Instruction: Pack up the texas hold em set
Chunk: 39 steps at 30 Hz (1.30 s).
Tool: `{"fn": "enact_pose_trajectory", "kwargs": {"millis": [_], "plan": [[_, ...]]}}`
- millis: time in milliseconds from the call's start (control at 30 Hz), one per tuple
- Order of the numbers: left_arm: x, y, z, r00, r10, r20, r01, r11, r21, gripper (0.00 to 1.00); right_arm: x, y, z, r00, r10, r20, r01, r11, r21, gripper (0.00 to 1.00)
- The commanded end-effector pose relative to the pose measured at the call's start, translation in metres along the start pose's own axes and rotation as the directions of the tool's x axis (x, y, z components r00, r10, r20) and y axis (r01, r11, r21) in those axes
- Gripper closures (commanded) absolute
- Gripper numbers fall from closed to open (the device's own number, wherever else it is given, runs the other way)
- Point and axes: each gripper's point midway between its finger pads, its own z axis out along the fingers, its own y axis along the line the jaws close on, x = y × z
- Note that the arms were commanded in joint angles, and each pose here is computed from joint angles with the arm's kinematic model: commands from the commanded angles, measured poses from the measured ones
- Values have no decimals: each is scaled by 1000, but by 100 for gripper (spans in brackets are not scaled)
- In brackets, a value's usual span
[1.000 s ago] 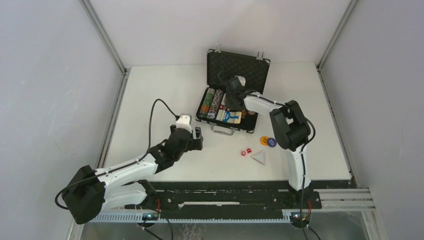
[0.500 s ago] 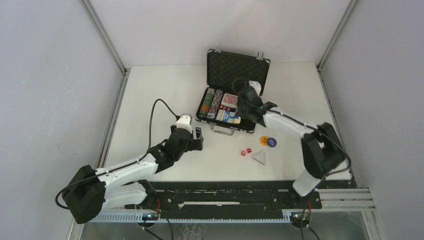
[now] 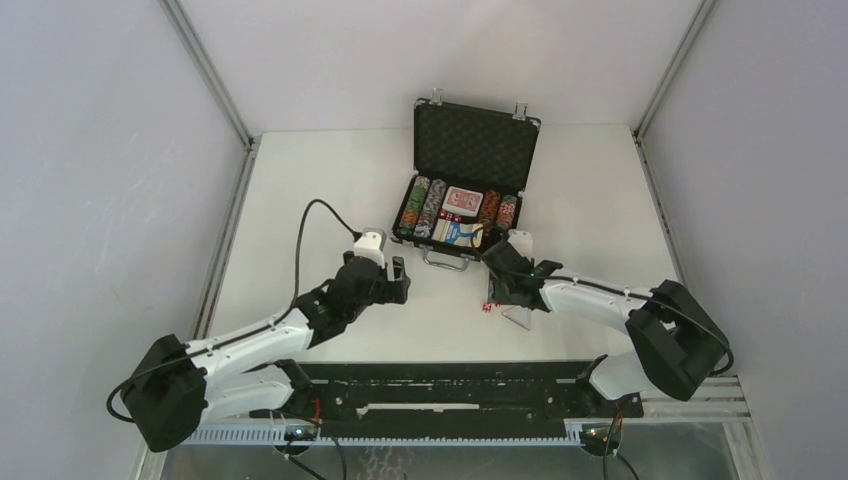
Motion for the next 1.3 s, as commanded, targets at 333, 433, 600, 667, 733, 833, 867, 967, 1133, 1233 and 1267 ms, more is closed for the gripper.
{"fn": "enact_pose_trajectory", "kwargs": {"millis": [333, 433, 600, 667, 733, 833, 867, 967, 1133, 1233, 1267], "plan": [[-31, -14, -8, 996, -32, 79, 29, 999, 44, 14, 6, 9, -5, 997, 57, 54, -56, 998, -29, 50], [-31, -14, -8, 997, -31, 77, 28, 999, 44, 14, 7, 13, -3, 997, 54, 52, -52, 998, -39, 50], [-29, -14, -6, 997, -28, 70, 26, 999, 41, 14, 13, 13, -1, 999, 43, 33, -42, 999, -30, 52], [-28, -14, -5, 997, -27, 67, 24, 999, 40, 14, 15, 14, -2, 999, 37, 32, -36, 999, -27, 52], [-28, -14, -4, 998, -26, 64, 23, 999, 40, 14, 17, 14, -2, 999, 31, 30, -30, 999, -25, 52], [-27, -14, -4, 998, -24, 62, 22, 999, 38, 14, 18, 16, -3, 999, 31, 30, -30, 999, -29, 53], [-27, -14, -3, 998, -24, 61, 22, 999, 38, 14, 19, 17, -4, 999, 29, 29, -28, 999, -31, 53], [-25, -14, -2, 998, -22, 54, 20, 999, 37, 14, 21, 16, -4, 999, 23, 30, -23, 999, -26, 54], [-23, -14, 0, 999, -19, 47, 17, 999, 33, 14, 25, 13, -2, 1000, 15, 20, -14, 1000, -10, 57], [-24, -14, 0, 999, -17, 47, 16, 999, 33, 14, 27, 12, -2, 1000, 12, 17, -12, 1000, -8, 60], [-24, -14, 0, 999, -18, 47, 16, 999, 33, 14, 27, 12, -2, 1000, 13, 17, -13, 1000, -10, 63]]}}
